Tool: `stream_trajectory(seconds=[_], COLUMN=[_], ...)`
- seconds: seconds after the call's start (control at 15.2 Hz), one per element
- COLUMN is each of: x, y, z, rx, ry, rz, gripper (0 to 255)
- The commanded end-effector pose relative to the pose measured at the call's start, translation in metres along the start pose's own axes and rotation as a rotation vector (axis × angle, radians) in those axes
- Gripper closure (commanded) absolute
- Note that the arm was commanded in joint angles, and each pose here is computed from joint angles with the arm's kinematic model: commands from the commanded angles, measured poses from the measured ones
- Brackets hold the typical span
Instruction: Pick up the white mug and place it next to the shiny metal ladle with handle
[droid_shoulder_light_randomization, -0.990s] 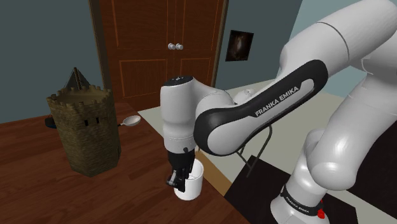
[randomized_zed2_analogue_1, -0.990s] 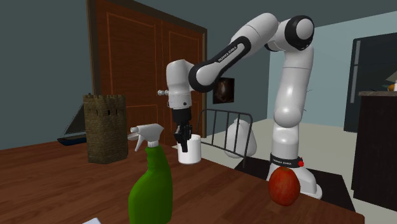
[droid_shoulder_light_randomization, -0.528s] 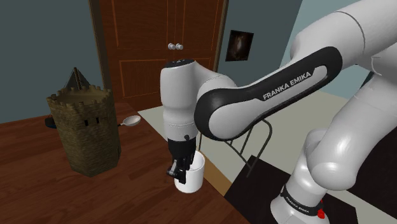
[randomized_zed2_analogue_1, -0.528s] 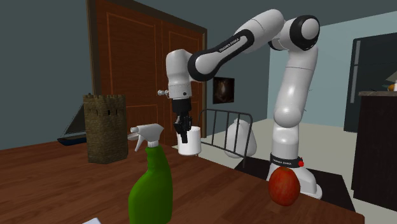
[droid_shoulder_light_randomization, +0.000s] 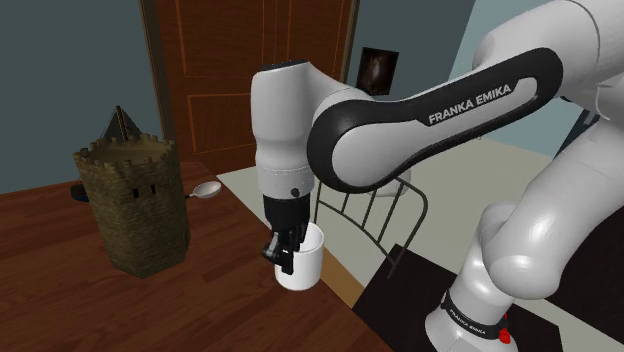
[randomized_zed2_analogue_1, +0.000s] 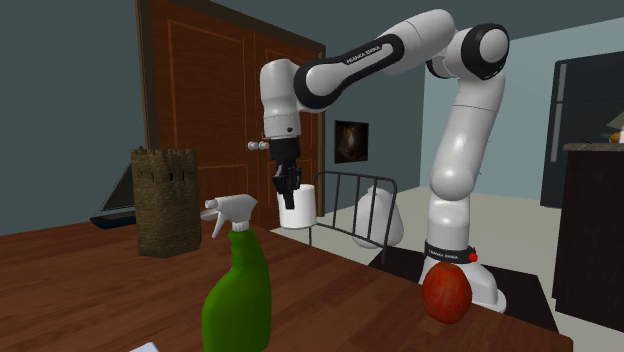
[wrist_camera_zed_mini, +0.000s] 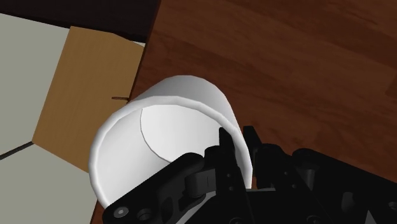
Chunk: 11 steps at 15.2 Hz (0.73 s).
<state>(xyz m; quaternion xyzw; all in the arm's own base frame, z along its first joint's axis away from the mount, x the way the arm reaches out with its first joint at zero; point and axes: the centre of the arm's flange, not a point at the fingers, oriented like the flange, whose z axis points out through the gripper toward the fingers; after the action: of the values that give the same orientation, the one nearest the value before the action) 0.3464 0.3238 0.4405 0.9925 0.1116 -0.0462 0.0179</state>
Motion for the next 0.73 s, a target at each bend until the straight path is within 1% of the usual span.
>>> stream_trajectory(seconds=[0.0,0.66], x=[-0.002,-0.007], y=[0.001,0.002], z=[-0.012,-0.065], rx=[0.0,0.0], ry=[0.0,0.0], rz=[0.0,0.0], gripper=[255,255])
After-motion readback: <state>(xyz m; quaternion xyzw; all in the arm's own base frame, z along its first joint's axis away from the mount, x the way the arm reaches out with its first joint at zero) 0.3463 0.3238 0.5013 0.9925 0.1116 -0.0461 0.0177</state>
